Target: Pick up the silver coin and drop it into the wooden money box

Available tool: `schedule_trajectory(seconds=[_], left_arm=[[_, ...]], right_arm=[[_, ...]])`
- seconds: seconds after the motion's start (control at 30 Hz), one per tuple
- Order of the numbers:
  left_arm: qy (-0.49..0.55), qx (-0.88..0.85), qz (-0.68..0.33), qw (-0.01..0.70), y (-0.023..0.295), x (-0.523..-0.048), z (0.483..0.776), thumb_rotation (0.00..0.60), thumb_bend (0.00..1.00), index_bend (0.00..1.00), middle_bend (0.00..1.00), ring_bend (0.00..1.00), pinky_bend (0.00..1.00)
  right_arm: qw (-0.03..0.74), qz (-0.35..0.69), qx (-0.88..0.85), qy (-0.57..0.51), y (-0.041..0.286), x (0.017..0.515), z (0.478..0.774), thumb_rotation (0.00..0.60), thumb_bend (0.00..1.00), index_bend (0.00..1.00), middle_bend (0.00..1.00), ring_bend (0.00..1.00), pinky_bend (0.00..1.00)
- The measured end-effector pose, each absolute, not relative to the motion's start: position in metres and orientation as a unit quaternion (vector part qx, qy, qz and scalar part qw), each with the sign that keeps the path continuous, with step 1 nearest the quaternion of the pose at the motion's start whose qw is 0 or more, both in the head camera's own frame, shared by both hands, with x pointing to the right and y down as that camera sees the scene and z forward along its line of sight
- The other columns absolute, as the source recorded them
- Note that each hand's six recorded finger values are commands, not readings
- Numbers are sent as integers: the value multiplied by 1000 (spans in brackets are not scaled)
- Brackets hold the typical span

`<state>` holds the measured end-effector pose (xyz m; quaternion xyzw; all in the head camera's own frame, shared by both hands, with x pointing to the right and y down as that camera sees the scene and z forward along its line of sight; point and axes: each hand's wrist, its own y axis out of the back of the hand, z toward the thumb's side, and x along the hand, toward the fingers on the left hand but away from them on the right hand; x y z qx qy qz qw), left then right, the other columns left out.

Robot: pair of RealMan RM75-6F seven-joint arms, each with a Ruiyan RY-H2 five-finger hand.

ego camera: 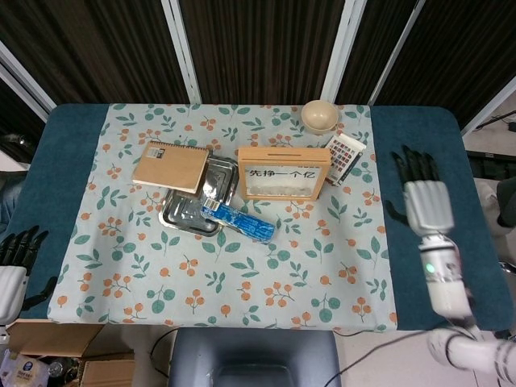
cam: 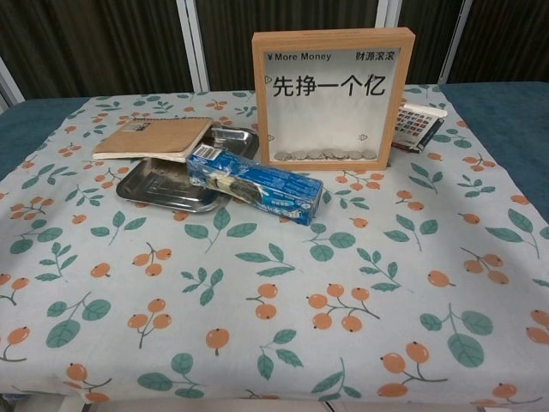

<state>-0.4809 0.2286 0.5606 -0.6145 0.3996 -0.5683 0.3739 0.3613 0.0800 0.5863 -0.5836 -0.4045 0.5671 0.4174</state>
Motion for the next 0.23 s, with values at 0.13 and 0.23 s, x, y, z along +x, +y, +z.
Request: schedule_trajectory(seconds=[0.13, 0.23], left_arm=[[400, -612, -569, 377, 230, -480, 558, 600, 329, 0, 0, 0, 0], [399, -611, -571, 377, 231, -479, 558, 600, 330, 0, 0, 0, 0]], right_arm=[[389, 609, -547, -423, 151, 430, 582, 600, 440, 0, 0, 0, 0], [387, 623, -528, -429, 185, 458, 578, 600, 440, 0, 0, 0, 0]])
